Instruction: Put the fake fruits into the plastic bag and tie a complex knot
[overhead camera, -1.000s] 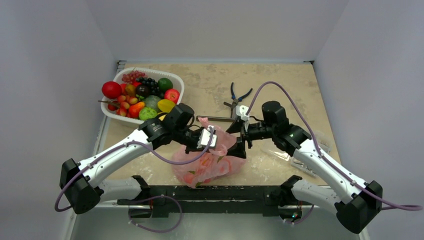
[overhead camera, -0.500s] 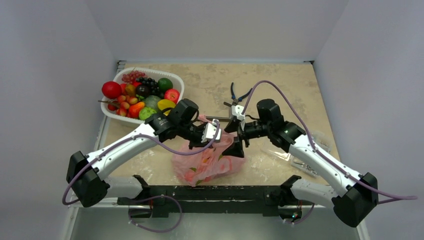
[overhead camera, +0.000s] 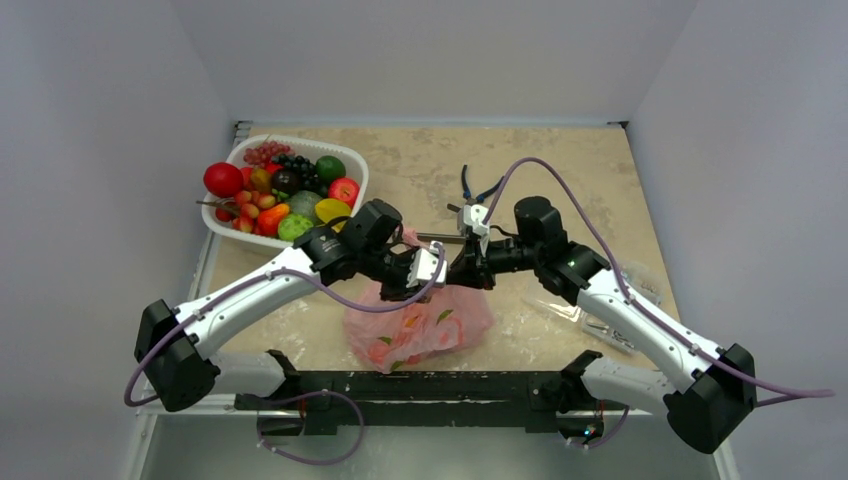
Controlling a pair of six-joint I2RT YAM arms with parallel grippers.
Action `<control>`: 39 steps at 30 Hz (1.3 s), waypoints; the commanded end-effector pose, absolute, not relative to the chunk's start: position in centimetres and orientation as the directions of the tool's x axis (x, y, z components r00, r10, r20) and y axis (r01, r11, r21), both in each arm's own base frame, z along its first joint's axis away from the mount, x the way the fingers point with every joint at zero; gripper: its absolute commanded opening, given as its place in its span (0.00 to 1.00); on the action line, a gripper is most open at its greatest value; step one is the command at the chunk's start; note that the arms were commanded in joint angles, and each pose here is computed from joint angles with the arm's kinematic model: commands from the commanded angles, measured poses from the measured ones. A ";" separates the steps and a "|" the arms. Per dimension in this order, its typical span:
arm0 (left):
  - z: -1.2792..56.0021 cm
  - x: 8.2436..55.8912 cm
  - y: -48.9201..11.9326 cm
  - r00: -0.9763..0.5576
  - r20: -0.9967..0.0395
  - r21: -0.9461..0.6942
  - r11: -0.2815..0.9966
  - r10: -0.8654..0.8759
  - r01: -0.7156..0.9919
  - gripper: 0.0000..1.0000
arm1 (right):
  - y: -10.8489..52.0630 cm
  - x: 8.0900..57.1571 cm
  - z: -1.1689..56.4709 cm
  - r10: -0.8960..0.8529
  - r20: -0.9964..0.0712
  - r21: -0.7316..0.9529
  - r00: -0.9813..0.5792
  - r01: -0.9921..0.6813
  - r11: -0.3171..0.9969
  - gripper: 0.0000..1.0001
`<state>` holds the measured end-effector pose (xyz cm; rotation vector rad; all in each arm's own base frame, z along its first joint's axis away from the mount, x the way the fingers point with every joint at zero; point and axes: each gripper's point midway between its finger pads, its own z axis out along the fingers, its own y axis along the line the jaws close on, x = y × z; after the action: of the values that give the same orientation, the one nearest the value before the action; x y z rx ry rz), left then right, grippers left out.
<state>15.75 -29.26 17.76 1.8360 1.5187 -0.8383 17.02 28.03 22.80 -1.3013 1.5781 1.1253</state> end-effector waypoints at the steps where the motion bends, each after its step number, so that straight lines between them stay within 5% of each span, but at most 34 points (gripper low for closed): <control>1: 22.6 15.8 -29.1 0.171 -0.826 0.130 -0.114 0.537 0.985 0.38 | 28.0 17.8 23.9 -0.265 -0.958 0.076 -0.105 -0.990 0.117 0.00; 4: 26.6 14.3 -26.3 0.106 -0.885 0.095 -0.046 0.453 0.994 0.57 | 27.8 18.0 24.0 -0.268 -0.958 0.062 -0.097 -0.989 0.134 0.00; 7: 31.2 14.8 -23.7 -0.003 -0.943 0.043 0.130 0.332 0.991 0.64 | 27.8 17.8 24.0 -0.267 -0.960 0.058 -0.091 -0.990 0.129 0.00; 12: 33.0 19.2 -23.3 -0.136 -0.932 -0.020 0.326 0.337 0.945 0.67 | 28.1 17.3 24.2 -0.257 -0.963 0.049 -0.077 -0.992 0.114 0.00; 19: 32.3 21.4 -25.9 -0.257 -0.892 -0.148 0.294 0.373 0.944 0.64 | 28.5 17.4 24.0 -0.270 -0.960 0.039 -0.068 -0.993 0.112 0.00; 24: 31.5 19.5 -26.5 -0.273 -0.879 -0.217 0.181 0.391 0.959 0.50 | 28.3 17.5 23.8 -0.281 -0.957 0.037 -0.069 -0.992 0.118 0.00; 28: 32.2 17.9 -26.6 -0.272 -0.889 -0.249 0.111 0.369 0.962 0.02 | 28.2 17.6 23.4 -0.293 -0.953 0.042 -0.079 -0.991 0.131 0.00; 31: 32.9 17.0 -26.3 -0.261 -0.901 -0.239 0.106 0.347 0.965 0.00 | 27.9 17.6 23.0 -0.300 -0.950 0.040 -0.082 -0.989 0.142 0.00; 34: 32.7 16.5 -25.7 -0.254 -0.898 -0.228 0.114 0.359 0.967 0.30 | 27.7 17.3 22.9 -0.299 -0.951 0.039 -0.080 -0.989 0.140 0.00; 39: 31.5 17.1 -25.3 -0.265 -0.879 -0.225 0.146 0.395 0.963 0.47 | 27.5 16.9 23.0 -0.294 -0.952 0.041 -0.079 -0.990 0.134 0.00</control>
<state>17.16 -25.66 32.19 1.2955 1.7371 -1.0934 16.99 27.82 22.39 -1.2988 1.5662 1.0233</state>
